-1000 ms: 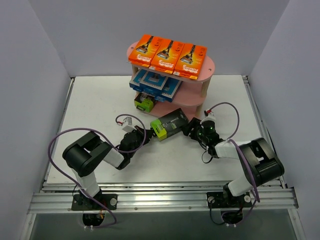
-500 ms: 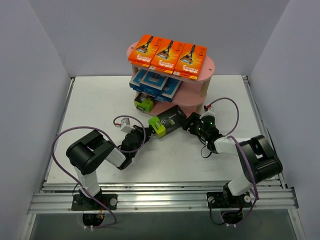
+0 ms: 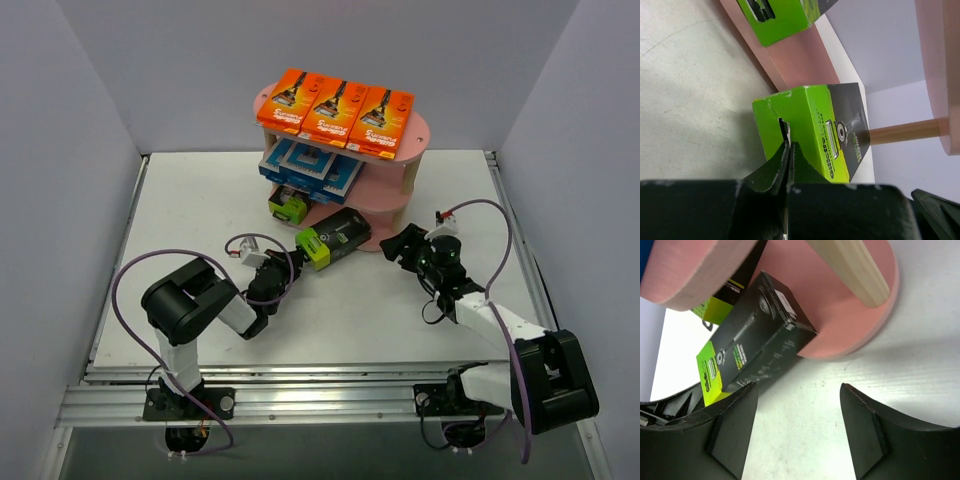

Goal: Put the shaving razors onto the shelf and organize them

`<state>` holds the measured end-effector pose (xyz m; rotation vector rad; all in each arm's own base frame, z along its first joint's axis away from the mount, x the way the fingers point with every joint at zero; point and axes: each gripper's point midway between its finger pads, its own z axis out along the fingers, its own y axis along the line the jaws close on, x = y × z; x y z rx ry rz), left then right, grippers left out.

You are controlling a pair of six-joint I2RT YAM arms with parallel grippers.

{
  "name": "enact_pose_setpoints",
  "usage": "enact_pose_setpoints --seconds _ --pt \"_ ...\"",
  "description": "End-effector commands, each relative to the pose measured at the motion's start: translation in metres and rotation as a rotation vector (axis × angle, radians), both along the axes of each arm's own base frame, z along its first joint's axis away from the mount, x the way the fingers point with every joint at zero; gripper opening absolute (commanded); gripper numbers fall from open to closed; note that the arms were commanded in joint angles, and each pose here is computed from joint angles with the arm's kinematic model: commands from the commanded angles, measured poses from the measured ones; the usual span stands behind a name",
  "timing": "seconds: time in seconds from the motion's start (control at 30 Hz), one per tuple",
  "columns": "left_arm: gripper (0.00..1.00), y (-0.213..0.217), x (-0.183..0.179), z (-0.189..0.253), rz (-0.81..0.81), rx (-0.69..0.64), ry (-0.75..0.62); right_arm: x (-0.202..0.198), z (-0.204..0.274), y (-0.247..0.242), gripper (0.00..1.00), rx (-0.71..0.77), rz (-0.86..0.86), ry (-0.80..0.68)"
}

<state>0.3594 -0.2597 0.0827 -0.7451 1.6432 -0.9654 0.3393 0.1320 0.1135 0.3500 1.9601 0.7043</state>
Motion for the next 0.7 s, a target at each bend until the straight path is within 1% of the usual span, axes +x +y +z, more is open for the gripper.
enact_pose_setpoints --seconds 0.0,0.4,0.67 --pt "0.02 -0.002 0.017 0.048 0.083 -0.152 -0.136 -0.011 0.001 -0.004 0.62 -0.007 0.036 0.008" --pt "0.02 0.006 0.028 0.058 0.212 -0.197 -0.177 -0.019 0.002 -0.024 0.63 -0.001 0.057 0.013" --pt "0.02 0.000 0.033 0.055 0.270 -0.243 -0.201 -0.019 0.002 -0.021 0.63 0.033 0.084 0.013"
